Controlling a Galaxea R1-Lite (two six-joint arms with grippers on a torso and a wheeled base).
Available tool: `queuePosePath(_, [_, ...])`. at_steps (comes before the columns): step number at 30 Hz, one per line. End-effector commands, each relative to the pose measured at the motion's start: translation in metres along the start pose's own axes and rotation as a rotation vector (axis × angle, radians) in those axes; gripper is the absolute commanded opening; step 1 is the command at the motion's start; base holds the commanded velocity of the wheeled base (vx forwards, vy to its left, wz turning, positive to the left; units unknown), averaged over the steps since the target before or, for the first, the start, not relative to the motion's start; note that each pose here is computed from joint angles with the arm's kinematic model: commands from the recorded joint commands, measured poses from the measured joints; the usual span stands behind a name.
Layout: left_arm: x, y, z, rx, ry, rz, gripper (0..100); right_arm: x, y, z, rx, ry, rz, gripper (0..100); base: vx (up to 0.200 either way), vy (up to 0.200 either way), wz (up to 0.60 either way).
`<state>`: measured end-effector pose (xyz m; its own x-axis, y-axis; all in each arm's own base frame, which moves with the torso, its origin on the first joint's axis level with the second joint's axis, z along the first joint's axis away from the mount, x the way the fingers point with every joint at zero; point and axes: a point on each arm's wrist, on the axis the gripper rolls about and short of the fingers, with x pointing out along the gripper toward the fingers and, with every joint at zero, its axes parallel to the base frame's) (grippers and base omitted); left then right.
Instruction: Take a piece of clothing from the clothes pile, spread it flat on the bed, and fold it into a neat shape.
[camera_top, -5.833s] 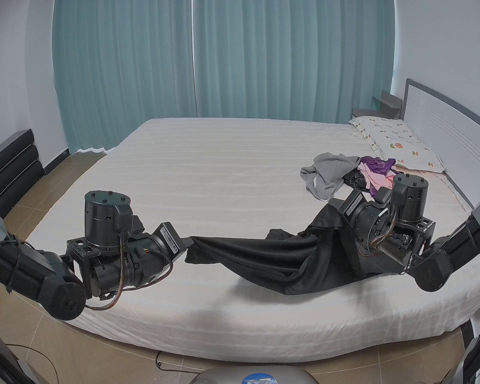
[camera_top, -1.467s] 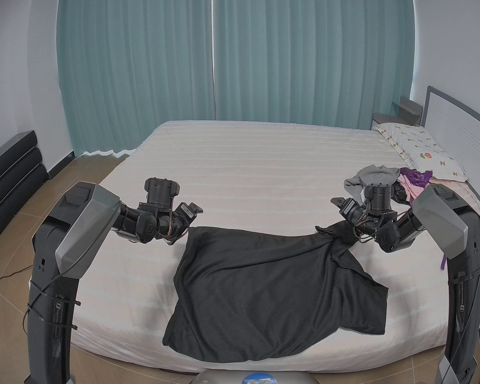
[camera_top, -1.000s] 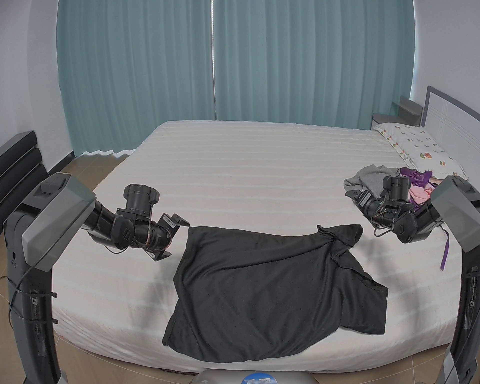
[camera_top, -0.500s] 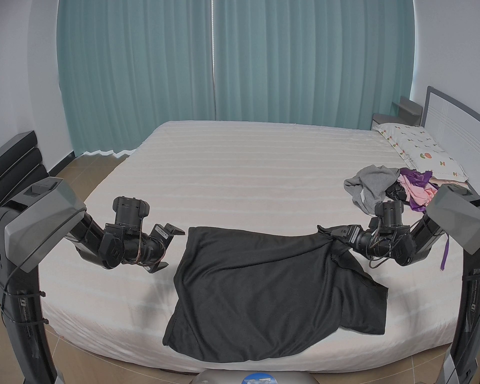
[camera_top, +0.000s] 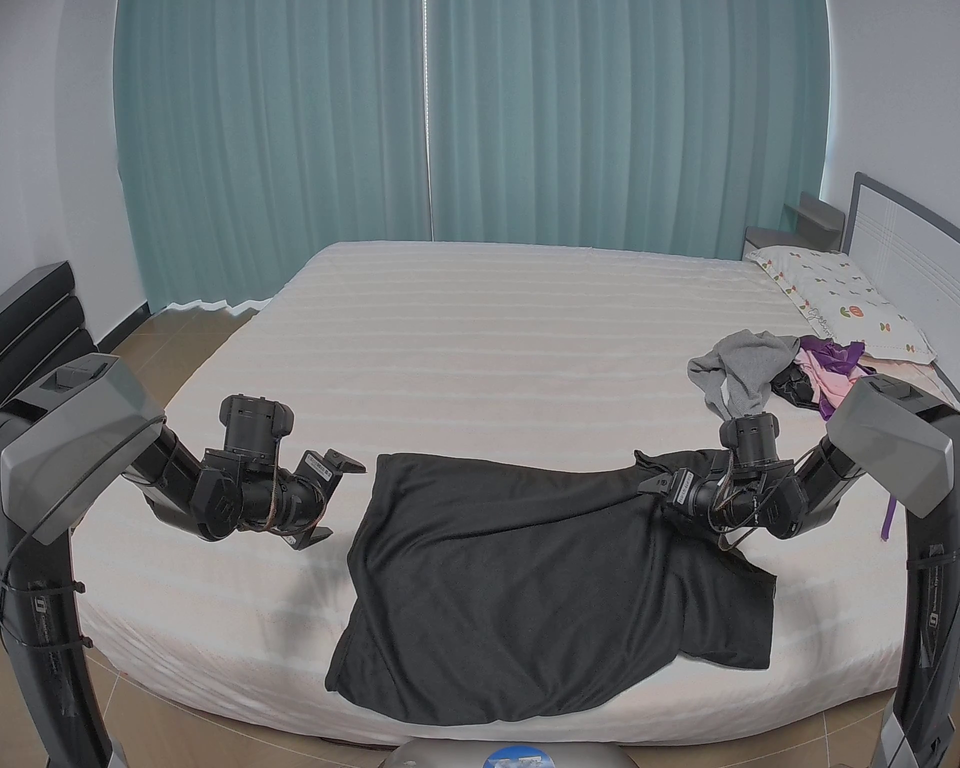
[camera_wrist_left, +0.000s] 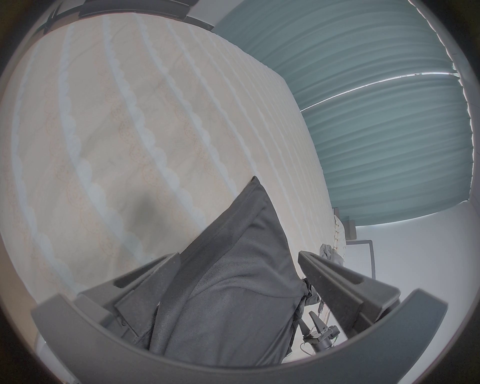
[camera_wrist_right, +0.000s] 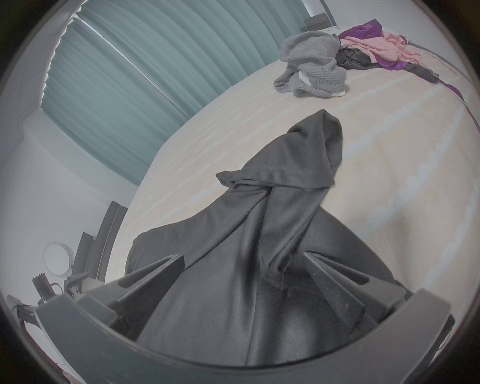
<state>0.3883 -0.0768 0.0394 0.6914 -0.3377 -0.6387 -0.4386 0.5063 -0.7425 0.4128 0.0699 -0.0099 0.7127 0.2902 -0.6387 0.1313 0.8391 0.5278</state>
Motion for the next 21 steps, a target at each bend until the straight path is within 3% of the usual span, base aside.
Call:
queuePosePath(1, [0.000,-0.001,0.000,0.000,-0.001,-0.002,100,0.014,0.001,0.001,-0.005,-0.012,-0.003,100,0.000,0.000,0.00])
queuePosePath(5, [0.000,-0.001,0.001,-0.001,-0.003,-0.003,100,0.023,0.000,0.001,-0.011,-0.020,-0.027,100,0.000,0.000,0.00])
queuePosePath(6, [0.000,-0.001,0.001,-0.001,-0.003,-0.003,100,0.025,0.002,0.001,-0.014,-0.014,-0.038,0,0.000,0.000,0.00])
queuePosePath(13, [-0.004,-0.003,0.002,-0.016,-0.008,-0.012,100,0.036,-0.006,0.009,-0.071,-0.067,-0.121,0,0.000,0.000,0.00])
queuePosePath(20, [-0.003,-0.003,0.001,-0.017,-0.006,-0.011,100,0.028,-0.025,0.051,-0.030,-0.222,-0.143,0,0.000,0.000,0.00])
queuePosePath(21, [-0.002,-0.003,0.001,-0.017,-0.006,-0.010,100,0.025,-0.030,0.065,-0.019,-0.281,-0.150,0,0.000,0.000,0.00])
